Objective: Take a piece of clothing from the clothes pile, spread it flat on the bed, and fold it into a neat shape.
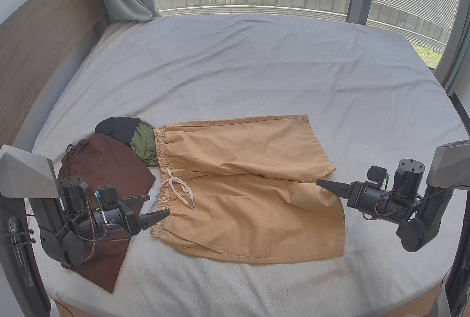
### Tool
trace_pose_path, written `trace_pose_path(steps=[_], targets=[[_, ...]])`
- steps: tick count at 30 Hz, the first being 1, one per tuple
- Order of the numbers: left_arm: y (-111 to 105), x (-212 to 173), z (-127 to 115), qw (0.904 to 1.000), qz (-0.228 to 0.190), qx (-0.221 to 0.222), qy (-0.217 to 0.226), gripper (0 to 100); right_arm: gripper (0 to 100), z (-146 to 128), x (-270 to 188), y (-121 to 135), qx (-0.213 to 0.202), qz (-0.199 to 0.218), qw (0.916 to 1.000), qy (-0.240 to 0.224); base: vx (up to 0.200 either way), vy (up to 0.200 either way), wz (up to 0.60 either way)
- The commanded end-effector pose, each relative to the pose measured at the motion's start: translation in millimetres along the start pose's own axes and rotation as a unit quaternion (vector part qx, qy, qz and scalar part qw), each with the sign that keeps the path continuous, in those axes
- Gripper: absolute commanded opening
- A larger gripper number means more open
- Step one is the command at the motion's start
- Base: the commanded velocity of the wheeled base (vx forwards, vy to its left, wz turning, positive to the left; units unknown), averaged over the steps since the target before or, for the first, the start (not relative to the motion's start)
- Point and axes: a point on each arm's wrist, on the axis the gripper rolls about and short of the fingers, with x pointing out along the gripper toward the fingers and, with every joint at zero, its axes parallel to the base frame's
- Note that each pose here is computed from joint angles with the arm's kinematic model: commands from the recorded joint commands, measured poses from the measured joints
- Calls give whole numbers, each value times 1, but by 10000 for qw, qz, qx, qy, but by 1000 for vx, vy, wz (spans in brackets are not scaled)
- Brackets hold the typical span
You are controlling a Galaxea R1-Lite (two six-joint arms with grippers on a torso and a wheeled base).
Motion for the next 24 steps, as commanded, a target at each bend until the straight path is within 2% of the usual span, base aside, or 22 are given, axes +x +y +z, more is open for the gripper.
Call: trace_pose_path(steps=[1,5,12,20,24], targets=[[3,-1,-6,9997,20,-227,78,100,100,-6,-1,13,-181,122,9997,119,0,0,0],[5,0,-12,9986,43,-509,142,100,100,-7,-1,15,-353,149,9992,131,0,0,0],[15,1,-26,9971,128,-686,295,100,100,-7,-1,15,-346,148,9992,147,0,0,0],[16,1,-35,9957,139,-812,420,100,100,-12,-1,15,-328,133,9991,237,0,0,0],[19,1,-46,9938,179,-943,555,100,100,-14,-1,14,-486,111,9984,262,0,0,0]])
